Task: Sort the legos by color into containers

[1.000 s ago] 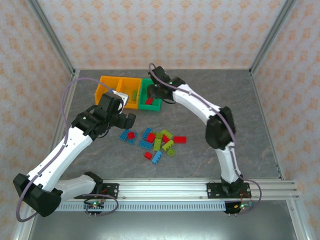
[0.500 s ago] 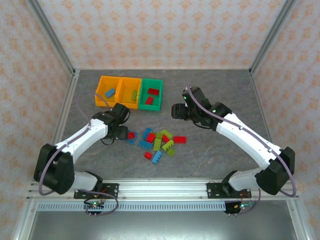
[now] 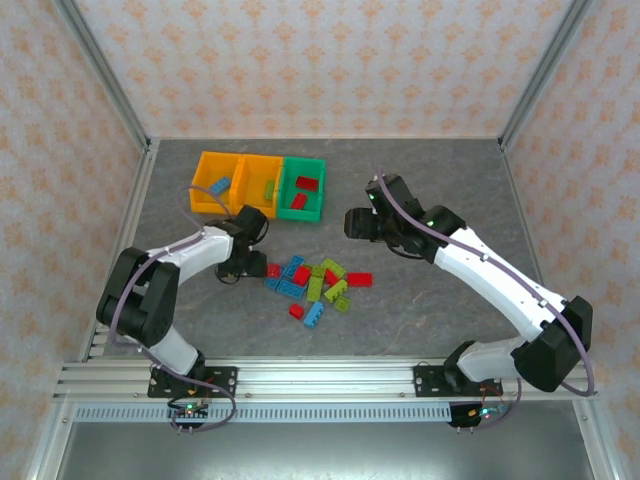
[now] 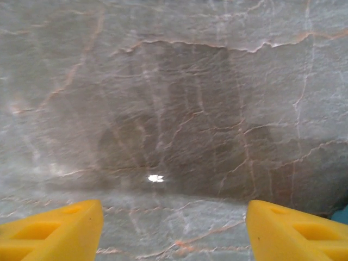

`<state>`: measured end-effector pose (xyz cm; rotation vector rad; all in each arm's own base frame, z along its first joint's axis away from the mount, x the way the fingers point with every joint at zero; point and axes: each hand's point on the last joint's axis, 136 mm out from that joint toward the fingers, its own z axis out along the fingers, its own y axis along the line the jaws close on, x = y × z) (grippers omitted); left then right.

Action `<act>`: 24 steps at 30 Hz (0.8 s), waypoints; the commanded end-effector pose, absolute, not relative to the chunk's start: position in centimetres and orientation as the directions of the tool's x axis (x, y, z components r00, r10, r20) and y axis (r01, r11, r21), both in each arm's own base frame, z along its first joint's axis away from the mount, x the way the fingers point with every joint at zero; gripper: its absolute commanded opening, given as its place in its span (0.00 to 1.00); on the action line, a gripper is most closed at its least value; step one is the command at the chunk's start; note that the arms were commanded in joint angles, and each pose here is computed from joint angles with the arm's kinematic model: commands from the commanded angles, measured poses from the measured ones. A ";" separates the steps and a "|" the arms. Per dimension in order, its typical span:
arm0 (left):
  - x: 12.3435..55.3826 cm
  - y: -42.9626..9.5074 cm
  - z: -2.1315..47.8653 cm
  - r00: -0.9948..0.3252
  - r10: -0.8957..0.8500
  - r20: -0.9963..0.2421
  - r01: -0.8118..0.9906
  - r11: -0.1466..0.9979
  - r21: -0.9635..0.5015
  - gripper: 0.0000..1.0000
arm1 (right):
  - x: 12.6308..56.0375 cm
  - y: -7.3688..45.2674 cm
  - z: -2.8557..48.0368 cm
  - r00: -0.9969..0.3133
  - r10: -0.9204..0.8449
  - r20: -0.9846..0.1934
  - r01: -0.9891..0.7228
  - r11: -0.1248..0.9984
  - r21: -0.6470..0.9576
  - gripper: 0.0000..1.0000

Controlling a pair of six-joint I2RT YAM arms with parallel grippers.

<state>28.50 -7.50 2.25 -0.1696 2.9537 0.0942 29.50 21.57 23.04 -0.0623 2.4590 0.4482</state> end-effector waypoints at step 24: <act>37.6 0.2 8.2 -0.839 -0.341 -0.425 -0.356 0.933 -0.046 0.86 | 29.0 21.0 23.9 -0.796 0.118 -0.593 -0.111 0.935 0.335 0.67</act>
